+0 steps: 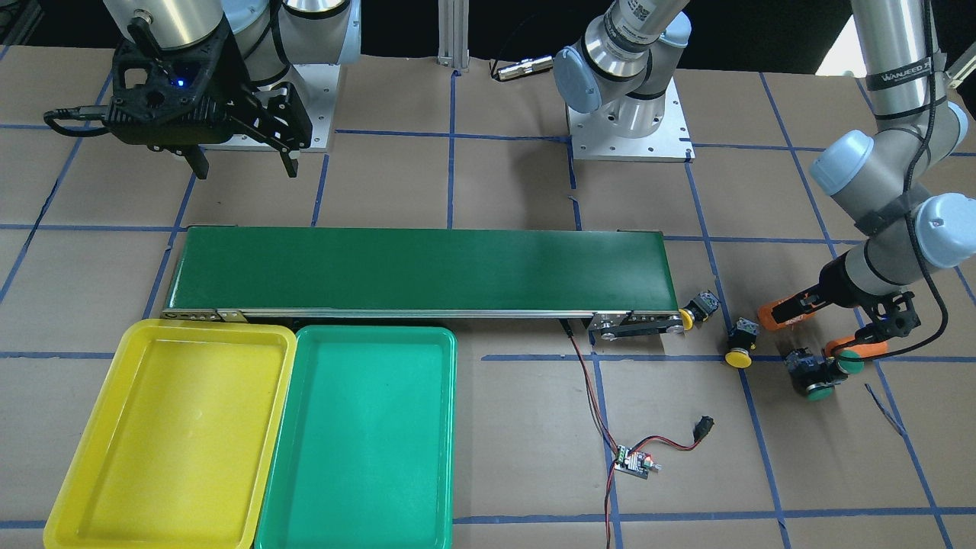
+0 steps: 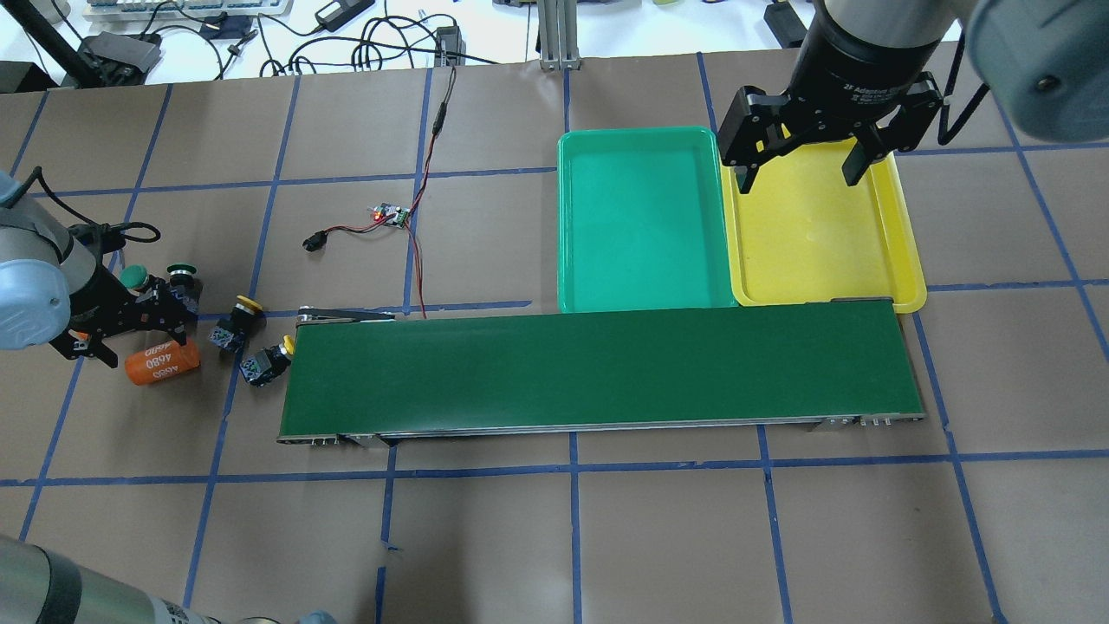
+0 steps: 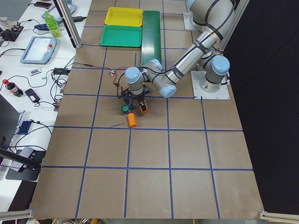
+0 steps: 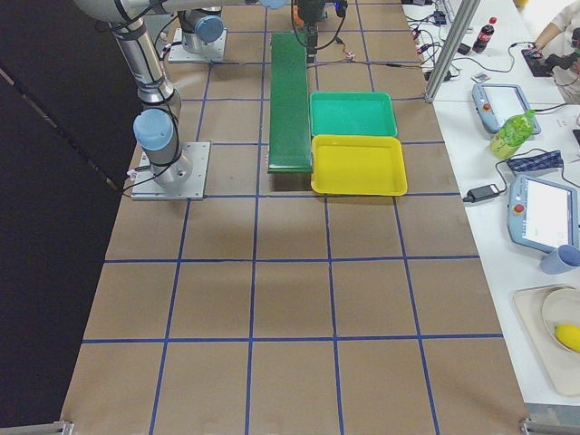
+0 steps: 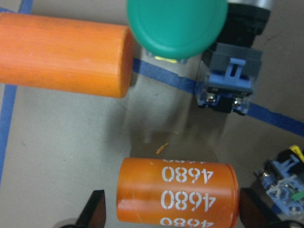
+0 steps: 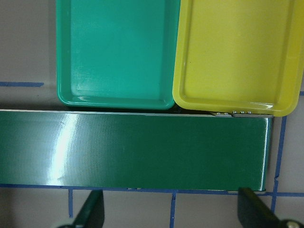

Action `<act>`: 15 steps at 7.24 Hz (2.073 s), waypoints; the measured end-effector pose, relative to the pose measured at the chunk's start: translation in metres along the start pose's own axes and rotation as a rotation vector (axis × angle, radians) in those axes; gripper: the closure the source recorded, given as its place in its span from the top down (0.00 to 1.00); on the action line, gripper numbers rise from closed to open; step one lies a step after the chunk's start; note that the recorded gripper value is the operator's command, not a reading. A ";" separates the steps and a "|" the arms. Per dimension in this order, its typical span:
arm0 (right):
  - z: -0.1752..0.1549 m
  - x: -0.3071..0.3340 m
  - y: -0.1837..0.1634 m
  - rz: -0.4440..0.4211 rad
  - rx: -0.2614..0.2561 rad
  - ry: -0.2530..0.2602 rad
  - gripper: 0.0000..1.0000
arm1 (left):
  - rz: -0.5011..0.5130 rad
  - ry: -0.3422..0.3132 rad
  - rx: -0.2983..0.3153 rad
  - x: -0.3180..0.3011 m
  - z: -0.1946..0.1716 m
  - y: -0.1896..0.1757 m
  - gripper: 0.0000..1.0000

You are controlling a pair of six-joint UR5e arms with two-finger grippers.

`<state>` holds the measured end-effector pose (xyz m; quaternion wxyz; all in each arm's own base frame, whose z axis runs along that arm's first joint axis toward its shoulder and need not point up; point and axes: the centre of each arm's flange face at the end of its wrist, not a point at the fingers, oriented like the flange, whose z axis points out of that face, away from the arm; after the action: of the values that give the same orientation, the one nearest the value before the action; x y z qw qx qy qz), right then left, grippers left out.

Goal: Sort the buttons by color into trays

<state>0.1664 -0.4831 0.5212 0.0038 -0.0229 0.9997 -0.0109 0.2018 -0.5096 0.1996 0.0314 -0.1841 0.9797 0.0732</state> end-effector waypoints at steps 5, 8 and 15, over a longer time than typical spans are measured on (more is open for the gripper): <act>0.000 0.000 0.000 0.000 0.000 0.000 1.00 | 0.015 0.002 -0.027 0.002 0.012 0.003 0.00; 0.000 0.000 0.000 0.000 -0.001 0.000 1.00 | 0.021 0.000 0.002 0.005 -0.006 0.005 0.00; 0.000 -0.001 0.000 -0.001 -0.001 0.000 1.00 | 0.368 0.053 0.076 0.191 -0.111 0.123 0.00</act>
<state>0.1670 -0.4827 0.5211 0.0036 -0.0235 0.9997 -0.0101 -0.0246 -0.4818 0.3082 -0.0013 -0.0024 0.9994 0.0358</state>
